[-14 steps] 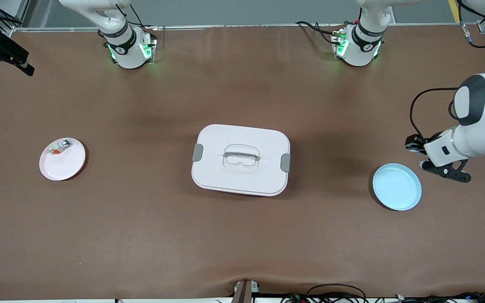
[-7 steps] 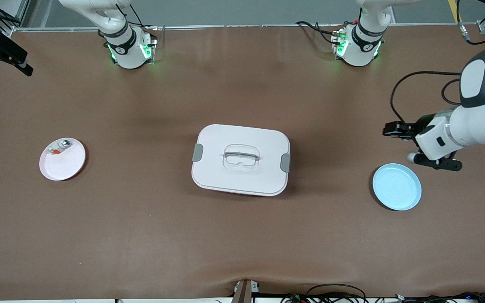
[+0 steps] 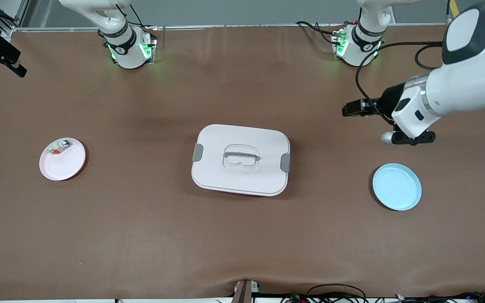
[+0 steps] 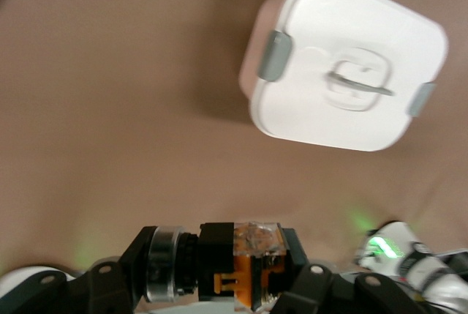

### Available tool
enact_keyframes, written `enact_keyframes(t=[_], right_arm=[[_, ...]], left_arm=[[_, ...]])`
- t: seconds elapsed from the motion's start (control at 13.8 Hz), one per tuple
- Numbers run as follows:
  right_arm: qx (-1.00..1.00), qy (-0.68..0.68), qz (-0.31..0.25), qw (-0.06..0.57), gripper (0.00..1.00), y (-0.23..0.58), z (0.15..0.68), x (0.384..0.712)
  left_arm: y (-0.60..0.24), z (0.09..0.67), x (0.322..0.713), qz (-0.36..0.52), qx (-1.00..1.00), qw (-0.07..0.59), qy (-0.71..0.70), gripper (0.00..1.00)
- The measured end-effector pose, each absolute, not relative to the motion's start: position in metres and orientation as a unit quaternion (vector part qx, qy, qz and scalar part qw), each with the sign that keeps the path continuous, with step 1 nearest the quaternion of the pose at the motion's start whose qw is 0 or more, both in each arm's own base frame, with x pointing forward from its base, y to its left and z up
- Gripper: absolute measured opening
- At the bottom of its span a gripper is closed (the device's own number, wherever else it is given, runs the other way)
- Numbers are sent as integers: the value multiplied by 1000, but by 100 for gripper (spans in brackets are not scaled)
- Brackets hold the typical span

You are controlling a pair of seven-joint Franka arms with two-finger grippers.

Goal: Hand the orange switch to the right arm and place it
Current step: 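Carry the switch over the box while the right gripper reaches toward it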

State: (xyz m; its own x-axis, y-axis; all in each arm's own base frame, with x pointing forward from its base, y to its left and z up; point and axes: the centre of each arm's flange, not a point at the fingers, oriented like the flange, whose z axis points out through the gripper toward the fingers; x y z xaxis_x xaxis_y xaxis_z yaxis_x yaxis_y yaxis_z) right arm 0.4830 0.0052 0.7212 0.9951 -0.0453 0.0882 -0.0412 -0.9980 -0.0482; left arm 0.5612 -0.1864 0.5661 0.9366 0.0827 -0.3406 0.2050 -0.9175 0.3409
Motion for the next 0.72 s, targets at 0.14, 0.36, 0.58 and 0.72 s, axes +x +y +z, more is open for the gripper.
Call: enact_keyframes(t=[0.14, 0.36, 0.58, 0.72], right_arm=[[-999, 20, -42, 24, 100, 7, 719, 485], [-999, 12, -37, 38, 100, 16, 714, 489], [-998, -4, -27, 61, 100, 34, 707, 494], [-995, -12, -28, 98, 100, 46, 705, 498]], left_arm=[[-205, 575, 556, -183, 952, 217, 115, 72], [-219, 586, 555, -225, 917, 257, 207, 72], [-249, 598, 555, -239, 873, 267, 331, 72], [-282, 608, 549, -239, 845, 273, 393, 72]])
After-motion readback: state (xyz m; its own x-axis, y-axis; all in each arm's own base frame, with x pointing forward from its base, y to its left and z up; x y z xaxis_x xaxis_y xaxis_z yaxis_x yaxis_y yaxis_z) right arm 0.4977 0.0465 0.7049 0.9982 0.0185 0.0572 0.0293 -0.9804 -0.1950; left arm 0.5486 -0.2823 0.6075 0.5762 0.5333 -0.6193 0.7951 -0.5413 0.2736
